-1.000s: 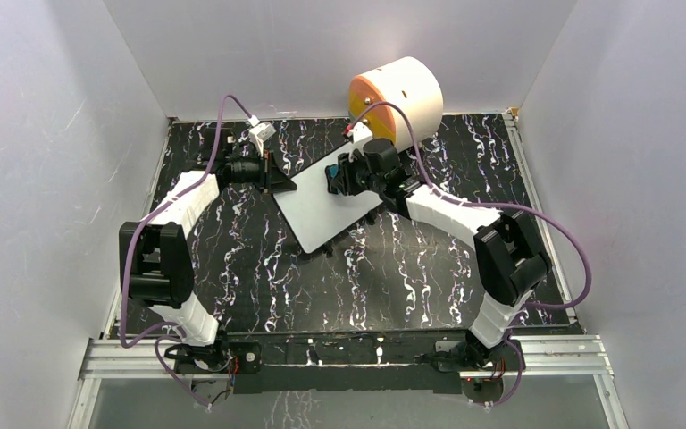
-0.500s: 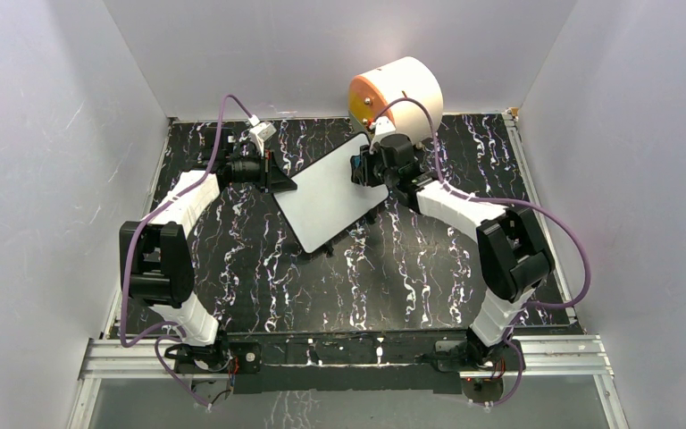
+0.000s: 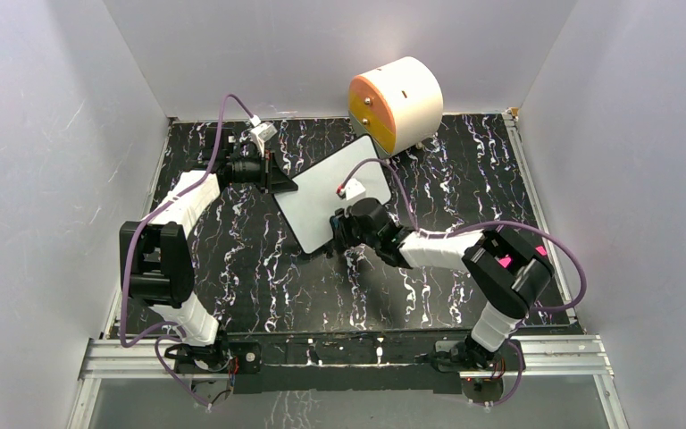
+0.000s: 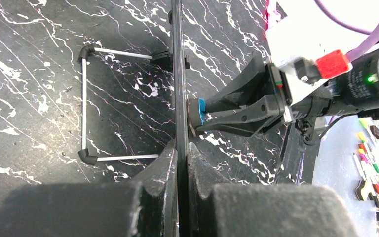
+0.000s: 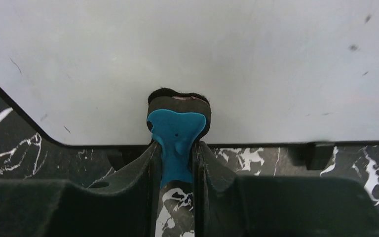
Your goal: Erase the whiteboard
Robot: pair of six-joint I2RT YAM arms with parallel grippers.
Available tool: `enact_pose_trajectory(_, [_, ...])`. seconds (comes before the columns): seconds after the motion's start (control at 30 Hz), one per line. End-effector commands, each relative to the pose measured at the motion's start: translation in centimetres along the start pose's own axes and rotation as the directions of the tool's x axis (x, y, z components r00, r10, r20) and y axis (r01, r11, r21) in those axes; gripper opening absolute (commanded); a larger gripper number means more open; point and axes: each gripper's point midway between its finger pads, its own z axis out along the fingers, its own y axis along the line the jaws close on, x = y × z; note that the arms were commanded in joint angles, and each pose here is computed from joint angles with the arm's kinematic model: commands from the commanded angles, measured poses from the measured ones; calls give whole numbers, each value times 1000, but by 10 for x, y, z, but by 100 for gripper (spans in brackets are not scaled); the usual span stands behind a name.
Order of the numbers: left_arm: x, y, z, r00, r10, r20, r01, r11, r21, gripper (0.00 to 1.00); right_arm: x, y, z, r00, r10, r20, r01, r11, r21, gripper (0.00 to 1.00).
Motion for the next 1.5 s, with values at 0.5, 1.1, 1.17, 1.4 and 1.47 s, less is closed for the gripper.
enact_pose_trajectory(0.5, [17, -22, 7, 998, -21, -51, 26, 994, 102, 0, -87, -37, -15, 938, 32, 344, -108, 973, 204, 18])
enact_pose_trajectory(1.1, [19, -21, 8, 998, -24, -55, 29, 995, 95, 0, -51, 16, -19, 937, -61, 343, 14, 990, 137, 17])
enact_pose_trajectory(1.17, [19, -21, 8, 998, -23, -55, 28, 995, 95, 0, -49, 1, -20, 933, -82, 349, 19, 984, 179, 17])
enact_pose_trajectory(1.4, [21, -24, 8, 998, -21, -60, 28, 993, 118, 0, -62, -68, -17, 928, -59, 368, -45, 963, 267, 17])
enact_pose_trajectory(1.47, [22, -24, 8, 998, -23, -63, 30, 993, 118, 0, -65, -85, -15, 929, -43, 368, -66, 958, 280, 16])
